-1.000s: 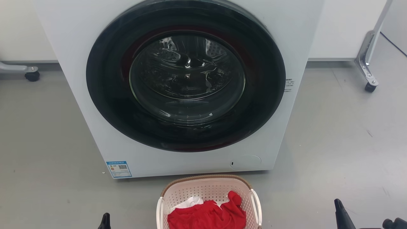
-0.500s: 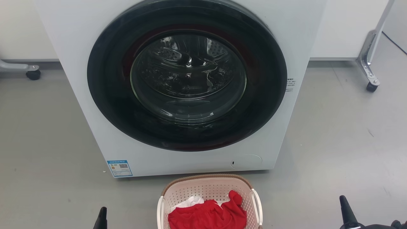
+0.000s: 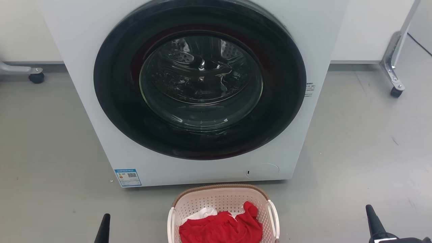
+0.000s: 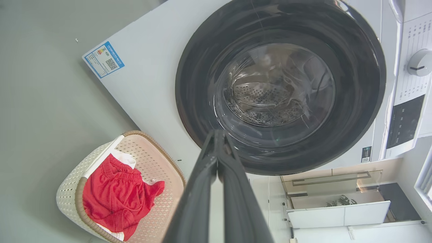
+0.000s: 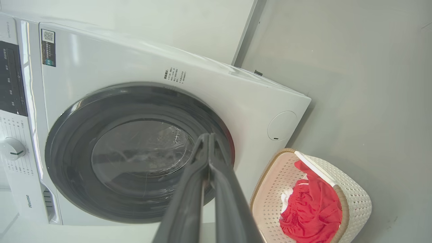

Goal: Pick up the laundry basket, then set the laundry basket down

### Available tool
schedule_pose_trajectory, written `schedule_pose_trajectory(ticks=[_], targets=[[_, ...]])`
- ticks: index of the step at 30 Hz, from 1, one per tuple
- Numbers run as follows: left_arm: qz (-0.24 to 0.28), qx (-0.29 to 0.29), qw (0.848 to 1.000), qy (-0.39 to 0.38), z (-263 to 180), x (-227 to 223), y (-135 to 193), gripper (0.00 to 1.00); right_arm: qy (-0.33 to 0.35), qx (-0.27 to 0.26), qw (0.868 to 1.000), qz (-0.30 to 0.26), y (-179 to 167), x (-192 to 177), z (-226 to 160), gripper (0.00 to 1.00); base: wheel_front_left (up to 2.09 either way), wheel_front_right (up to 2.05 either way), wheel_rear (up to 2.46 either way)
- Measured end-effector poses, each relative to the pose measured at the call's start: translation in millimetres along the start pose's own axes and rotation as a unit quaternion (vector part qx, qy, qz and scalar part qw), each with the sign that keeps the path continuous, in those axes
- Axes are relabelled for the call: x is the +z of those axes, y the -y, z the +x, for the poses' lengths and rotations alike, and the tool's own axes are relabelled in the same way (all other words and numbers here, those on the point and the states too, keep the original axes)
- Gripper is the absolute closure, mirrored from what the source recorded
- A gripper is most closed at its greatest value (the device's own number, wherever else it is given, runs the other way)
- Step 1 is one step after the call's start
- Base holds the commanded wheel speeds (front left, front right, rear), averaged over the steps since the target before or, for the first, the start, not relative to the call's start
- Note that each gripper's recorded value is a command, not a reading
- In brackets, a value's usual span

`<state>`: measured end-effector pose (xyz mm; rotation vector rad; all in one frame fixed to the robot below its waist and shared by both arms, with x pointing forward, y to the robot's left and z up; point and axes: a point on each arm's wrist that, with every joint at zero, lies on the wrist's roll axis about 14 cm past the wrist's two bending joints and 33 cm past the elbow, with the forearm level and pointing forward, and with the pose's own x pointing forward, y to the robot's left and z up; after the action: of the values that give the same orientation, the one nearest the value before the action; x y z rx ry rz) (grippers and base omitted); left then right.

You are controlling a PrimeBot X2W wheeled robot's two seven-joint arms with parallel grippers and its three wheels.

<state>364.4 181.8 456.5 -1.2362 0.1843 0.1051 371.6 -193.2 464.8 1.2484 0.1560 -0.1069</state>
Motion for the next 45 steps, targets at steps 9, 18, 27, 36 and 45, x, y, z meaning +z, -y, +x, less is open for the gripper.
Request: schedule_pose_trajectory(ticks=[9,18,27,36,45], targets=[[-0.066,-0.018,0.998,0.001,4,5,7,1.00,0.006,0.015,0.998,0.065,-5,6,3,1.00,0.00,0.00,0.00],[-0.139,-0.041,0.989,0.007,7,14,15,1.00,0.015,0.034,0.990,0.137,-10,14,4,1.00,0.00,0.00,0.00],[-0.164,-0.053,0.985,0.009,10,18,20,1.00,0.019,0.044,0.986,0.161,-14,17,6,1.00,0.00,0.00,0.00],[-0.164,-0.053,0.985,0.009,10,18,20,1.00,0.019,0.044,0.986,0.161,-14,17,6,1.00,0.00,0.00,0.00],[-0.164,-0.053,0.985,0.009,10,18,20,1.00,0.019,0.044,0.986,0.161,-14,17,6,1.00,0.00,0.00,0.00]])
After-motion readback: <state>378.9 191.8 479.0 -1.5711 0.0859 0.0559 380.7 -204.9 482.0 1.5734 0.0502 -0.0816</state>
